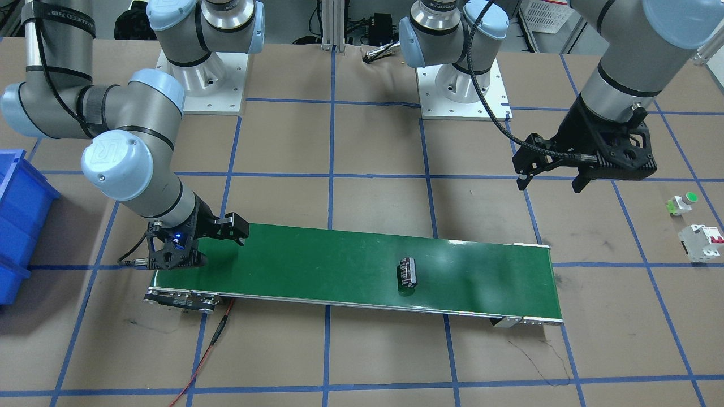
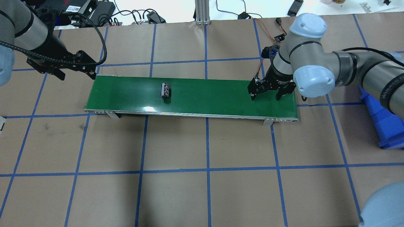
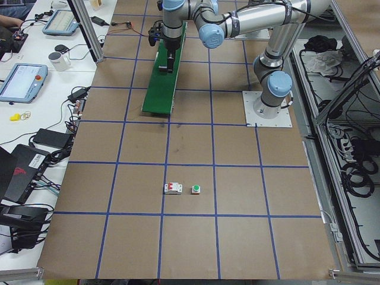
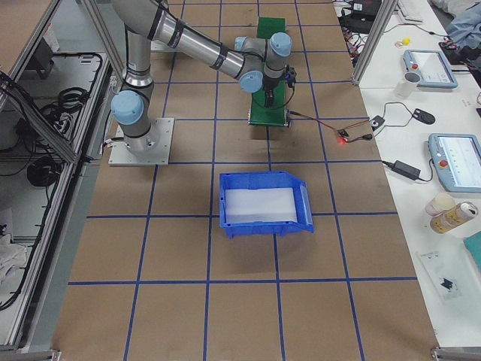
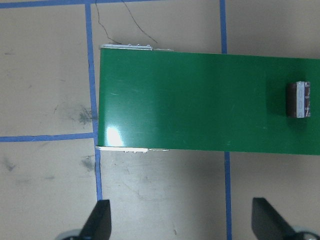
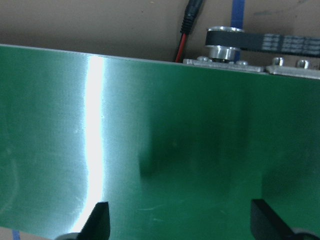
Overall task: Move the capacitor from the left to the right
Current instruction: 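Raise the left gripper while the right gripper lowers over the belt, then hold the right gripper above the belt as the capacitor rides toward it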
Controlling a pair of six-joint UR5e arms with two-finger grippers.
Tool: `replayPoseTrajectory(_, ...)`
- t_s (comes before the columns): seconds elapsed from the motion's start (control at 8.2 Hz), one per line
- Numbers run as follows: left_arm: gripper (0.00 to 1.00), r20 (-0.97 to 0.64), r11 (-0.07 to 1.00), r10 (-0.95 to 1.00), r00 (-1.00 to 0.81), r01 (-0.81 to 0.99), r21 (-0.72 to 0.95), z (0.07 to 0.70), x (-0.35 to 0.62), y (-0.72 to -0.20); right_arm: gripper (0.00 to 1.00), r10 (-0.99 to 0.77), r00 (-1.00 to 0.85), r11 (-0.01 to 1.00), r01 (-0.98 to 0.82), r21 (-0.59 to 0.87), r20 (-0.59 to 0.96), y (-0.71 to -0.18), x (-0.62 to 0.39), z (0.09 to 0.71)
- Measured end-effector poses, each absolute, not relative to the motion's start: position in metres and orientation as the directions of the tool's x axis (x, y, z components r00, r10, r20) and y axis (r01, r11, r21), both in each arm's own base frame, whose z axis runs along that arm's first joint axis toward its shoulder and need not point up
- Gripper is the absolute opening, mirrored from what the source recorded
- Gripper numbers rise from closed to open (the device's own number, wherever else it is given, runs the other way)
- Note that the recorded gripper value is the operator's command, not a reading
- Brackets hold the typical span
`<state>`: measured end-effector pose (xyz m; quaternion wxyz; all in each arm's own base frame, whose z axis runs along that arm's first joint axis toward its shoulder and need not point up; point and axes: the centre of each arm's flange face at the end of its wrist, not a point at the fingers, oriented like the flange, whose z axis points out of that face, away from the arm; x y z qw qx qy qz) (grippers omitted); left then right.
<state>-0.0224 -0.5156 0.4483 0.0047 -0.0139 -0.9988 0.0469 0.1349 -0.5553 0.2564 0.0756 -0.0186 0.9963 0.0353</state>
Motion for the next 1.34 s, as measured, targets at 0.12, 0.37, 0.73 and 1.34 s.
replayPoseTrajectory(0.12, 1.0, 0.001, 0.995, 0.033, -0.999, 0.033, -0.094, 0.4488, -0.0217, -0.5158, 1.0, -0.032, -0.986, 0.996, -0.044, 0.073, -0.163, -0.5541, 0.1349, 0.2535)
replayPoseTrajectory(0.37, 1.0, -0.019, 0.995, 0.038, -0.999, 0.039, -0.088, 0.4483, -0.0202, -0.5159, 1.0, -0.026, -0.986, 0.997, -0.038, 0.07, -0.163, -0.5546, 0.1345, 0.2535)
replayPoseTrajectory(0.73, 1.0, -0.025, 0.996, 0.04, -0.999, 0.042, -0.085, 0.4473, -0.0202, -0.5155, 1.0, -0.02, -0.986, 0.997, -0.032, 0.068, -0.168, -0.5581, 0.1354, 0.255)
replayPoseTrajectory(1.34, 1.0, -0.065, 0.997, 0.037, -0.997, 0.042, -0.072, 0.447, -0.0166, -0.5138, 1.0, -0.02, -0.985, 0.997, -0.032, 0.069, -0.169, -0.5585, 0.1358, 0.2552)
